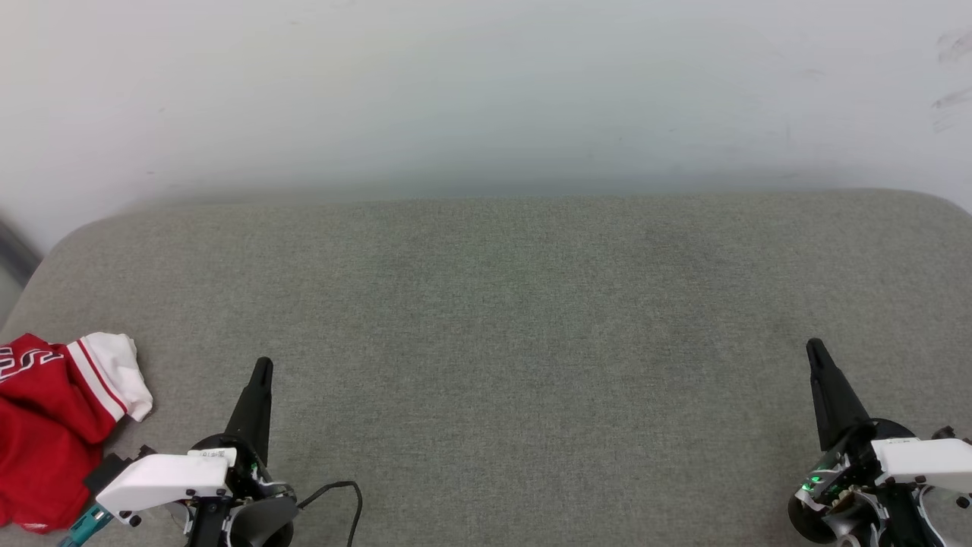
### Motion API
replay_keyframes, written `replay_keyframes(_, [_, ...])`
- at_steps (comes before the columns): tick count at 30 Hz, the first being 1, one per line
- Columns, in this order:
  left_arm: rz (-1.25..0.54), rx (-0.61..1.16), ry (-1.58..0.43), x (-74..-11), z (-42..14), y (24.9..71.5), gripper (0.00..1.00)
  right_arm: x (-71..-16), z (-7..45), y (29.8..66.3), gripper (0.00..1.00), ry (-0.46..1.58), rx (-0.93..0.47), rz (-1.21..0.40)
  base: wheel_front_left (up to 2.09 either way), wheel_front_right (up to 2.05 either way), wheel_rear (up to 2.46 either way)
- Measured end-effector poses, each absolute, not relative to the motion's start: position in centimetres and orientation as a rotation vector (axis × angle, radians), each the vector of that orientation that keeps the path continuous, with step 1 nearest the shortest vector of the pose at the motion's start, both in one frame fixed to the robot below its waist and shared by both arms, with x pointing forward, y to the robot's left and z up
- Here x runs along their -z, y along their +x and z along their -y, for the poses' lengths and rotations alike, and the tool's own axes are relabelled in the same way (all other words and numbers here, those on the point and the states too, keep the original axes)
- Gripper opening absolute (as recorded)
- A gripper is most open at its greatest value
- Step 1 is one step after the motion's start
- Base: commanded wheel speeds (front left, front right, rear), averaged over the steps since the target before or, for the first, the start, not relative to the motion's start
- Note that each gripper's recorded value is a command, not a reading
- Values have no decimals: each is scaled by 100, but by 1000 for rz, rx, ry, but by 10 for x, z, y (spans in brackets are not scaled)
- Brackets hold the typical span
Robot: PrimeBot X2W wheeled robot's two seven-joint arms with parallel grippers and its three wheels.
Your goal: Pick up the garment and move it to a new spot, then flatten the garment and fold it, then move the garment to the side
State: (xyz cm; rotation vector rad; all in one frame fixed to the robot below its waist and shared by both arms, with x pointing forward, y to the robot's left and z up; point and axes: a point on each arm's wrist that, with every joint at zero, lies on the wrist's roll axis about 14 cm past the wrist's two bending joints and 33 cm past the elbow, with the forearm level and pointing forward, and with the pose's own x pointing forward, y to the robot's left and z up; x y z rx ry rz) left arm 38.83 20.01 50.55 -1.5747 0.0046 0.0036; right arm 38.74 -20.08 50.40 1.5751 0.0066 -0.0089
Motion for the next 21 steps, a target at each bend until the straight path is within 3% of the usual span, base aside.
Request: replay_keyframes(21, [-5, -4, -1575, -506, -200, 388, 0, -504, 201, 387, 0, 1575, 9, -7, 0, 0, 0])
